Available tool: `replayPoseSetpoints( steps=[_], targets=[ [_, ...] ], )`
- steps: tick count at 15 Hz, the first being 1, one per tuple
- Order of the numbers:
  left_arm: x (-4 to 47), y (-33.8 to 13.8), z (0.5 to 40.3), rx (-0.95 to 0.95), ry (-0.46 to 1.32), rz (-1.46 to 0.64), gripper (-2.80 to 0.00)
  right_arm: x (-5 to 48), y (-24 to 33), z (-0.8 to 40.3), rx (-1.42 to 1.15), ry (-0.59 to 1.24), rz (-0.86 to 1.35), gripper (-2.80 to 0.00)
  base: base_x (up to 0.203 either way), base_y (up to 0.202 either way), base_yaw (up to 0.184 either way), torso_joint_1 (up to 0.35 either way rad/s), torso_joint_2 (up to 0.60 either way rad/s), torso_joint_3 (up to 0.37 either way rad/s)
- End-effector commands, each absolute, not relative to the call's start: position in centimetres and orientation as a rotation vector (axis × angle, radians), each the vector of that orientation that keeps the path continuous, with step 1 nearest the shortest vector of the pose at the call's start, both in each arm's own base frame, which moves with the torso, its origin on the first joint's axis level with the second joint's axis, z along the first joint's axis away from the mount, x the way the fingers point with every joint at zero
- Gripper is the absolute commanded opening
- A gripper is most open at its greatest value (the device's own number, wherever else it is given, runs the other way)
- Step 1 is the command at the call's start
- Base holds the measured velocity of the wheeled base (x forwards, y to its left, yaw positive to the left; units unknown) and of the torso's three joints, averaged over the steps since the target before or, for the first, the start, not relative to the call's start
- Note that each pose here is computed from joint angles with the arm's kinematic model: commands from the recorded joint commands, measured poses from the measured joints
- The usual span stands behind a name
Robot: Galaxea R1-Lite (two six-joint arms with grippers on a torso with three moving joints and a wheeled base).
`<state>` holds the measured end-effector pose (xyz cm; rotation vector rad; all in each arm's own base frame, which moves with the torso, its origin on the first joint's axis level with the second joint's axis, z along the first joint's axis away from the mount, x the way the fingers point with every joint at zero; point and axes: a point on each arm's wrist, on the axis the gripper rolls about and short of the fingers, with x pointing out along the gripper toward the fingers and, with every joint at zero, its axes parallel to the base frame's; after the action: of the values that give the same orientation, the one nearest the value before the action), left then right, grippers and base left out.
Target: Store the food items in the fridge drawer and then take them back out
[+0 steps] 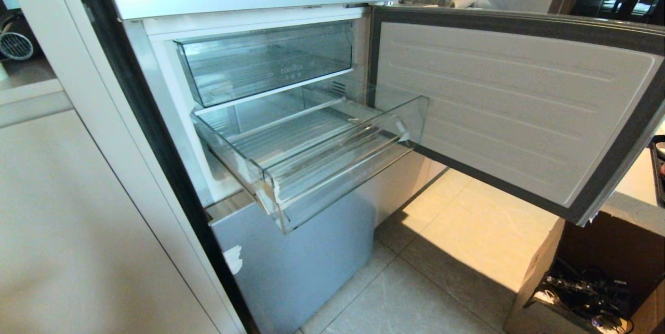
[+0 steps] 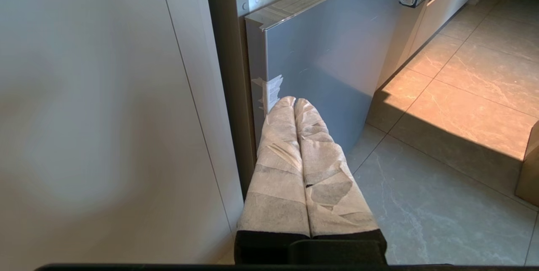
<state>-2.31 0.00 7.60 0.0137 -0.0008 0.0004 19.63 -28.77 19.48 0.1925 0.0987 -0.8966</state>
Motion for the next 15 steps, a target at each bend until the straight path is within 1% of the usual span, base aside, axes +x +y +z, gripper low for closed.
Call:
replayPoseSetpoints(
  steps=[1, 9, 15],
  targets=[
    [-2.3, 0.0, 7.6, 0.014, 0.0, 0.002, -2.8, 21.4, -30.4, 17.7, 0.209, 0.127, -0.876, 0.0, 0.0, 0.0, 0.0, 0.0, 0.0, 0.0],
    [-2.3, 0.0, 7.6, 0.014, 0.0, 0.002, -2.8, 23.9, -33.9, 15.8, 0.204, 0.129, -0.876, 0.0, 0.0, 0.0, 0.0, 0.0, 0.0, 0.0],
    [-2.3, 0.0, 7.6, 0.014, 0.0, 0.002, -2.8, 23.5, -35.9, 15.0, 0.204, 0.126, -0.911, 0.0, 0.0, 0.0, 0.0, 0.0, 0.0, 0.0]
  ],
)
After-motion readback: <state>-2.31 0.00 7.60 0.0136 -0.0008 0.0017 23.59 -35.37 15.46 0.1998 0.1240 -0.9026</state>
